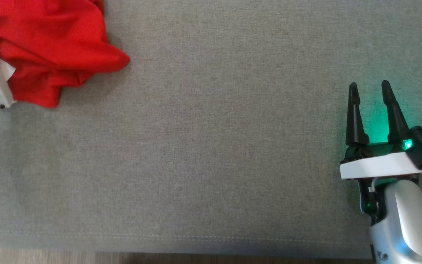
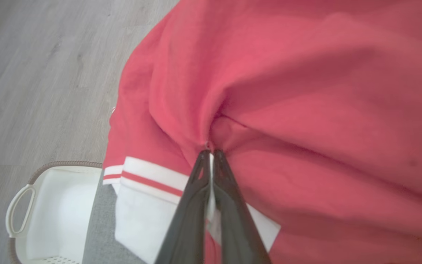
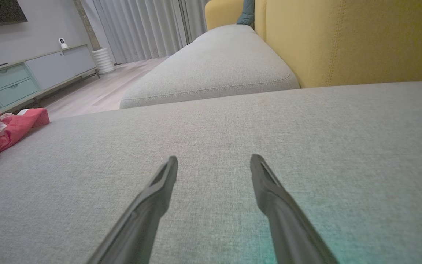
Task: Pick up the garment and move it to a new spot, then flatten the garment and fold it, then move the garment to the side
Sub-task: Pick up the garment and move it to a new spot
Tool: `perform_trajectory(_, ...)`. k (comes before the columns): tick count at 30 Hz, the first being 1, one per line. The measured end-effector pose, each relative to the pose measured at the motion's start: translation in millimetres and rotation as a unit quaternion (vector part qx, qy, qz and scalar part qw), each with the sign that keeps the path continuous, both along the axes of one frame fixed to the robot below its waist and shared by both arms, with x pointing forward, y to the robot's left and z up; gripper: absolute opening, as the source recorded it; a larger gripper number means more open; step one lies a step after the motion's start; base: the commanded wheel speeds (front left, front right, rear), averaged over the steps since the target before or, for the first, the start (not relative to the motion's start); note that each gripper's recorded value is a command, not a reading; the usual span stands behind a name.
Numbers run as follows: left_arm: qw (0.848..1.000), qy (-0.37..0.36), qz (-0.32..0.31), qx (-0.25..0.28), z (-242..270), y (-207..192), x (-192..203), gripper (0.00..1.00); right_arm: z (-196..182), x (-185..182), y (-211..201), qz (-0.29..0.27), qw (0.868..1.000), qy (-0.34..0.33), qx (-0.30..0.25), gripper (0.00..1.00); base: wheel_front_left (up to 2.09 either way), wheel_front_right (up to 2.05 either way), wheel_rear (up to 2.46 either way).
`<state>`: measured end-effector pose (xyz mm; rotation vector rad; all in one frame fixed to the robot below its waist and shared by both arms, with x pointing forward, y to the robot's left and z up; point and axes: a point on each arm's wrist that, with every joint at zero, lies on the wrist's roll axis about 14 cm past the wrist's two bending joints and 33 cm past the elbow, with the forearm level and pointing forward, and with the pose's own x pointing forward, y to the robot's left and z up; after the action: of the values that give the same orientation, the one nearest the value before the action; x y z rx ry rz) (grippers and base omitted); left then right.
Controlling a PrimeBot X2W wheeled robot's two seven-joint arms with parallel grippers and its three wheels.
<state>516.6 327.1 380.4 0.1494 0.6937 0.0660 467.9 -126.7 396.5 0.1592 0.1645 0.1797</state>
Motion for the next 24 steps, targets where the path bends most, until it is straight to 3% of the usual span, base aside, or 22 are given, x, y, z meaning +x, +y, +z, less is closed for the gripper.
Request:
perform_trajectory(7, 0.997, -0.075, -0.011, 0.004, 34.7, 0.3, 9.0, 0.00, 13.1, -0.6, 4.7, 0.004, 1.000, -0.013, 0.007, 1.00, 0.00, 0.00, 0.00)
perform_trajectory(12, 0.985, -0.168, -0.025, 0.027, 90.4, 7.2, 18.2, 0.00, 30.1, -4.4, 9.2, 0.008, 0.999, -0.028, 0.017, 1.00, 0.00, 0.00, 0.00)
perform_trajectory(21, 0.939, -0.326, -0.076, 0.081, 210.8, -5.4, 21.9, 0.00, 69.4, -19.1, 6.6, 0.001, 0.997, -0.064, 0.038, 1.00, 0.00, 0.00, 0.00)
perform_trajectory(22, 0.939, -0.326, -0.076, 0.081, 210.8, -5.4, 21.9, 0.00, 69.4, -19.1, 6.6, 0.001, 0.997, -0.064, 0.038, 1.00, 0.00, 0.00, 0.00)
perform_trajectory(24, 0.918, -0.372, -0.099, 0.093, 250.4, -21.0, 18.9, 0.00, 74.9, -32.0, 1.8, -0.005, 0.997, -0.067, 0.040, 1.00, 0.00, 0.00, 0.00)
